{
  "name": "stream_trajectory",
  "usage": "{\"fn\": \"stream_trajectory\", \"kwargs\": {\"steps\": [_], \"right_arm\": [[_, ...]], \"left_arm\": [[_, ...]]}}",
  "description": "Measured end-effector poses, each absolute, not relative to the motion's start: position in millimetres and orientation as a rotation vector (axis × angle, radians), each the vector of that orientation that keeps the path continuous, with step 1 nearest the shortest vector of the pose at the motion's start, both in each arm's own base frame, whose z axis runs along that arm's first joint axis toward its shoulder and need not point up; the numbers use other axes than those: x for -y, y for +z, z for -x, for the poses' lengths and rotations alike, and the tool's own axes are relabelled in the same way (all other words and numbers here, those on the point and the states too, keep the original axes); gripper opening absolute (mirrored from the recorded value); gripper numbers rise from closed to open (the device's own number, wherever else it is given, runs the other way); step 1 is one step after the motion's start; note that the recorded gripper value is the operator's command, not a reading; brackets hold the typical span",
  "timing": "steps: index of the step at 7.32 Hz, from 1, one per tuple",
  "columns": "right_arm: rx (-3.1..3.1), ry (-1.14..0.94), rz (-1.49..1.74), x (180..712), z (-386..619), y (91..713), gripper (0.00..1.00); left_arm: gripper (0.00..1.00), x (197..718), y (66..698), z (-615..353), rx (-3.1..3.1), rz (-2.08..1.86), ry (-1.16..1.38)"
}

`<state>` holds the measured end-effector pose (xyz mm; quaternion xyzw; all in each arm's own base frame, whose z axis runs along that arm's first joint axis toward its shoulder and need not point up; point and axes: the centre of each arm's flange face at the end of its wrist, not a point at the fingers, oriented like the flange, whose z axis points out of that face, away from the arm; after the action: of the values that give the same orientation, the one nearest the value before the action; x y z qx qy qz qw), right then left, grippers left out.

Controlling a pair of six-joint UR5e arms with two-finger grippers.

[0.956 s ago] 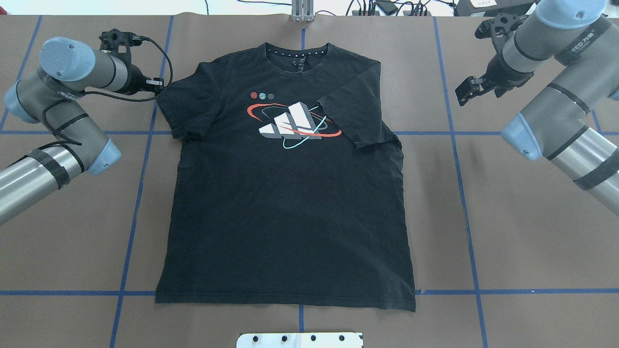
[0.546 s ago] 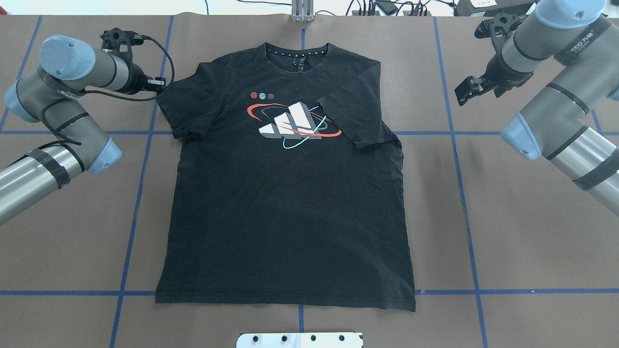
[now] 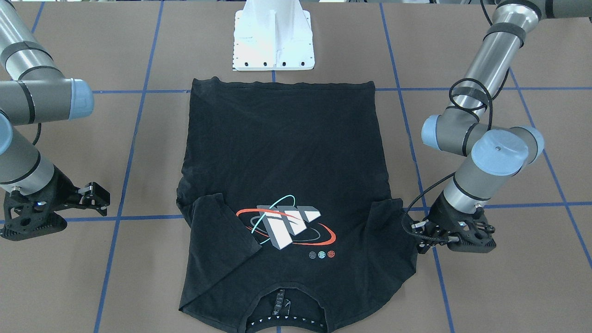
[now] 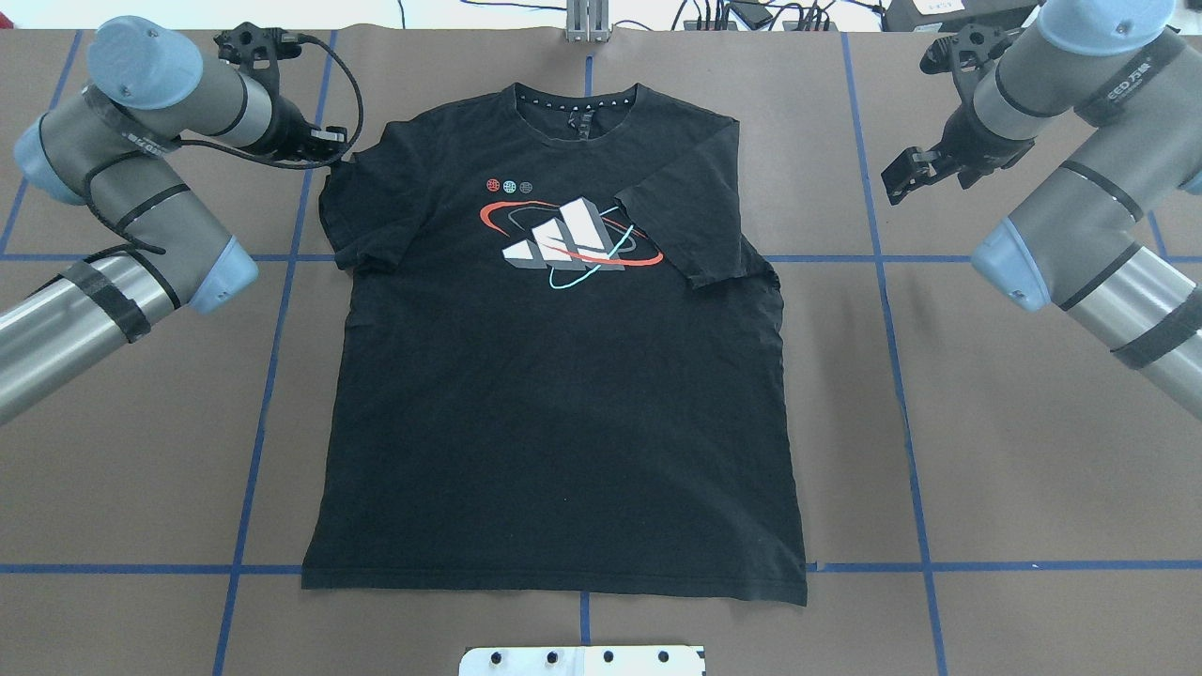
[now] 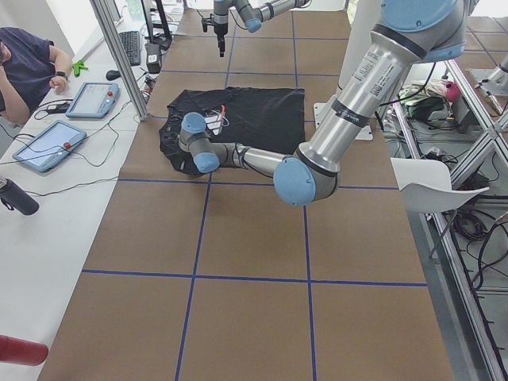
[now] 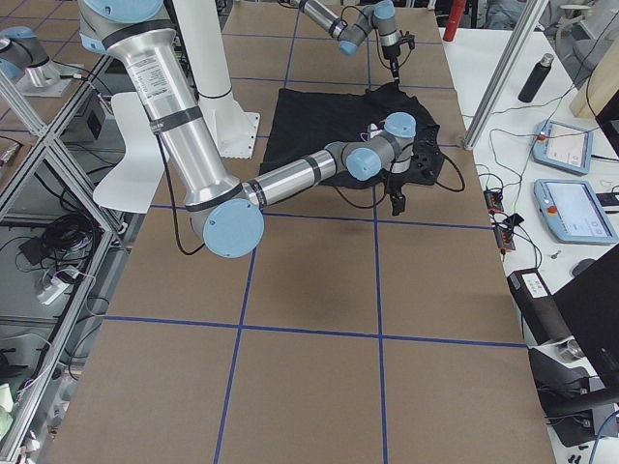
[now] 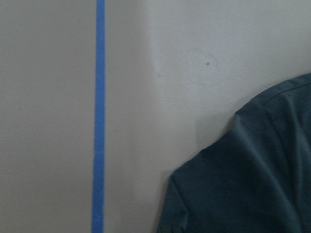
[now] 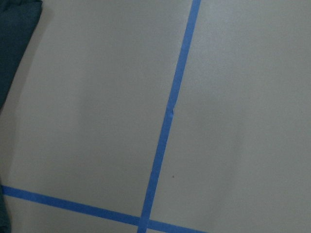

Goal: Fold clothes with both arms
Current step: 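Grasp the sleeve nearest the left gripper and fold it across the chest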

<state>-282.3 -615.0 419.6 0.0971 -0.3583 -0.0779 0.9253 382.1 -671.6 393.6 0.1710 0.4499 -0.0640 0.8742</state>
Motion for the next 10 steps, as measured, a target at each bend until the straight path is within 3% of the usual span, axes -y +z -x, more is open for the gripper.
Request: {"fn": "stream_trajectory", "kwargs": {"steps": [4, 7, 8, 9, 10], "right_arm": [[0.736, -0.155, -0.197, 614.7, 283.3, 419.1, 1.0], [0.736, -0.157, -0.195, 614.0, 285.1, 419.5, 1.0], [0.735, -0.158, -0.195, 613.8, 285.6, 419.8, 1.0], [0.735, -0.159, -0.194, 613.6, 286.3, 419.9, 1.0], [0.735, -0.159, -0.194, 613.5, 286.8, 419.7, 1.0]], "left_arm": [[0.0, 665.7, 285.4, -477.9, -0.98, -0.2, -0.261], [0.0, 669.3, 260.4, -508.3, -0.986, -0.155, -0.303], [0.13, 671.3, 256.2, -510.9, -0.988, -0.144, -0.323], [0.98, 673.7, 252.4, -513.3, -0.99, -0.137, -0.337], [1.0, 675.3, 250.8, -513.8, -0.993, -0.137, -0.338]]}}
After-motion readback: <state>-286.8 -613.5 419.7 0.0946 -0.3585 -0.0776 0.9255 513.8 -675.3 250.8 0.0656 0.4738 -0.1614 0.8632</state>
